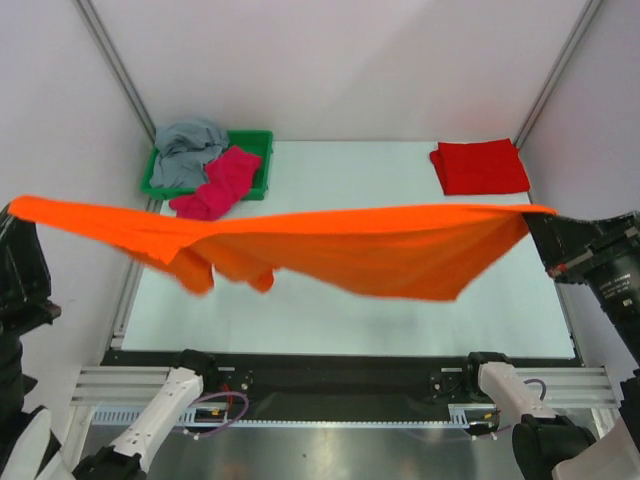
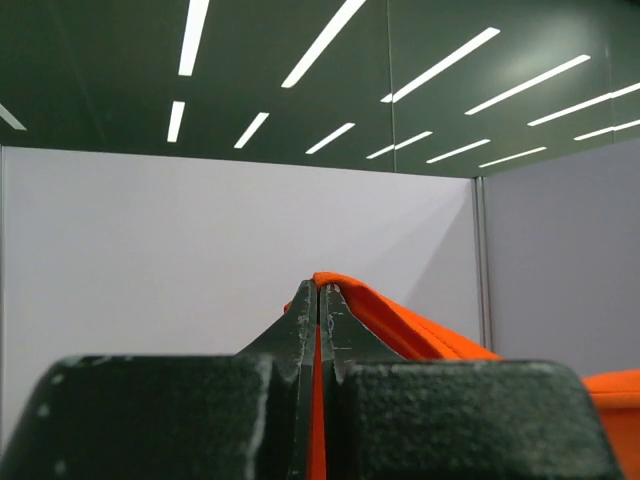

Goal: Fold and stack the t-shirts
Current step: Flatten the tshirt out

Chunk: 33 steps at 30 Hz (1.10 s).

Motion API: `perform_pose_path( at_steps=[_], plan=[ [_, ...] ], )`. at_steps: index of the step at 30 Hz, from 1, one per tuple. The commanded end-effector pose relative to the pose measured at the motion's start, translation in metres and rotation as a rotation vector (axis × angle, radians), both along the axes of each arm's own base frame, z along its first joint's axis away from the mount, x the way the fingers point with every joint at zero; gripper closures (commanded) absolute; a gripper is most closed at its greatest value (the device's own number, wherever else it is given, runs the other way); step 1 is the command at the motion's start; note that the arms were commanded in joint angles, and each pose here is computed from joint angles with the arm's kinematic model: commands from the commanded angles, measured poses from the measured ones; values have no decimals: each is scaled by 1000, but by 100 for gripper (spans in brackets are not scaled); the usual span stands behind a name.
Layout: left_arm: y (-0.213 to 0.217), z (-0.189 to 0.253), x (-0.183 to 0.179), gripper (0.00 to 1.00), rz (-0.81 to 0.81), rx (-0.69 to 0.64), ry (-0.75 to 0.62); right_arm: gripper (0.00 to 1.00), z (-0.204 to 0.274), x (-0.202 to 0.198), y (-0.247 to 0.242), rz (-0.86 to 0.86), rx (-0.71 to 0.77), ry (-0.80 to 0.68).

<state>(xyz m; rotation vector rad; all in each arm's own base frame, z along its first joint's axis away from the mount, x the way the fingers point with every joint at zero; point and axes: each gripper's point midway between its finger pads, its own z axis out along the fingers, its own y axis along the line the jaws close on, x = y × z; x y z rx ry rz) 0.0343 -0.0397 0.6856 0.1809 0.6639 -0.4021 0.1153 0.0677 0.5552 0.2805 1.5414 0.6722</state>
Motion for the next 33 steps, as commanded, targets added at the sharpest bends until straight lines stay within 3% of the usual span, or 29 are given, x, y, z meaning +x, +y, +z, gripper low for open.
perform_pose_path(
  at_steps=[1, 3, 6, 10, 12, 14, 19, 22, 23, 25, 26, 29, 30, 31, 33],
  plan=[
    [-3, -19, 23, 100, 26, 26, 95, 100, -28, 2, 5, 28, 16, 134],
    [-5, -24, 22, 100, 12, 33, 104, 100, -37, 2, 9, 52, 31, 161],
    [-16, -42, 51, 100, -3, 68, 177, 100, -62, 23, 9, 57, 36, 238],
    [-38, -97, 139, 100, -7, 127, 392, 100, -104, 78, 1, 24, 25, 369],
    [-50, -123, 184, 100, -15, 136, 458, 100, -110, 112, -4, 3, 17, 350],
    [-62, -175, 233, 99, -17, 161, 577, 100, -147, 158, -17, -59, -12, 436],
    [-89, -286, 345, 100, -12, 215, 831, 100, -250, 231, -28, -105, -114, 648],
    [-104, -317, 389, 100, -42, 234, 872, 100, -311, 265, -33, -134, -124, 729],
    [-110, -352, 418, 100, -41, 249, 934, 100, -340, 280, -30, -111, -103, 780],
    [-114, -370, 447, 100, -39, 239, 979, 100, -368, 297, -28, -107, -96, 815],
    [-118, -407, 466, 100, -41, 257, 1059, 100, -373, 309, -27, -99, -90, 811],
    [-123, -425, 498, 100, -37, 264, 1081, 100, -405, 334, -29, -95, -87, 838],
    [-126, -453, 509, 100, -43, 275, 1135, 100, -421, 344, -30, -91, -84, 866],
    [-126, -443, 519, 100, -45, 269, 1115, 100, -426, 349, -31, -92, -76, 884],
    [-128, -463, 532, 100, -53, 276, 1159, 100, -426, 365, -31, -76, -64, 881]
  ],
)
